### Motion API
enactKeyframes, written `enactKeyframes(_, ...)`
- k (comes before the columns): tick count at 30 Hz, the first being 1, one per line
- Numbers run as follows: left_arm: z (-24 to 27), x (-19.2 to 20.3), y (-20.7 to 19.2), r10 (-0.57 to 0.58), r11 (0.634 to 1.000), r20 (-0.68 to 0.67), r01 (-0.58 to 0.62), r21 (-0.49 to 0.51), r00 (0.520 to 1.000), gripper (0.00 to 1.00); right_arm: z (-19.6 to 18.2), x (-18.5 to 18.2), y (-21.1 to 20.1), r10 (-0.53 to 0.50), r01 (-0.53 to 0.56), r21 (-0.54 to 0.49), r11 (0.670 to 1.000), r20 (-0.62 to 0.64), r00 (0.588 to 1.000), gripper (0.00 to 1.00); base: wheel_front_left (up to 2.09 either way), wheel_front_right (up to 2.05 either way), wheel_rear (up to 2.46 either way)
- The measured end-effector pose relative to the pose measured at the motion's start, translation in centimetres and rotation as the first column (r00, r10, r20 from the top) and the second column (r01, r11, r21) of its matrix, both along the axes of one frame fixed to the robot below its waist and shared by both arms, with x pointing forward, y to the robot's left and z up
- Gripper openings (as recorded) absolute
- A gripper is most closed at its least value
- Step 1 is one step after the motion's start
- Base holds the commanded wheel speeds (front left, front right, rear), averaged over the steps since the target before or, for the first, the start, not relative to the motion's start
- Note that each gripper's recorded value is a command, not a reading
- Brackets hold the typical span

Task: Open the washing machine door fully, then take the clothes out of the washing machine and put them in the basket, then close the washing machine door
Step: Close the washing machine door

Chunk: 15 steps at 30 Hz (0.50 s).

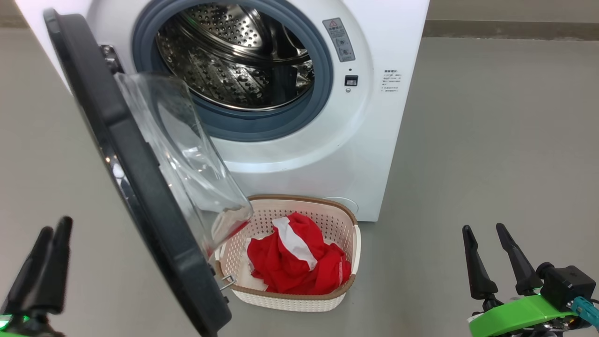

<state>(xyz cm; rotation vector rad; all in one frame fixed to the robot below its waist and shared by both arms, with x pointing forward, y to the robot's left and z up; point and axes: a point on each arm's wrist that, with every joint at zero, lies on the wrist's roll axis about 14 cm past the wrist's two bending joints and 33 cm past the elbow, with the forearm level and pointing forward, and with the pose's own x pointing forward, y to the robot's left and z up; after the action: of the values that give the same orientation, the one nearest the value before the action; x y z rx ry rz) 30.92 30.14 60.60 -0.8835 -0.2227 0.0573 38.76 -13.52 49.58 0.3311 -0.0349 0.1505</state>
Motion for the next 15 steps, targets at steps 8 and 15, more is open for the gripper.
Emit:
enactKeyframes(8, -2.3, -0.2, 0.2, 0.168, 0.887, -0.016, -0.144, 0.438, 0.986, 1.00, -0.1, 0.2, 0.6, 0.017, -0.017, -0.008, 1.000, -0.001, 1.000, 1.00, 0.00, 0.00, 0.00)
enactKeyframes(15, -6.7, -0.7, -0.6, 0.181, 0.751, -0.083, -0.083, 0.655, 0.980, 1.00, 0.1, 0.1, 0.4, 0.012, -0.012, -0.008, 1.000, 0.002, 1.000, 1.00, 0.00, 0.00, 0.00)
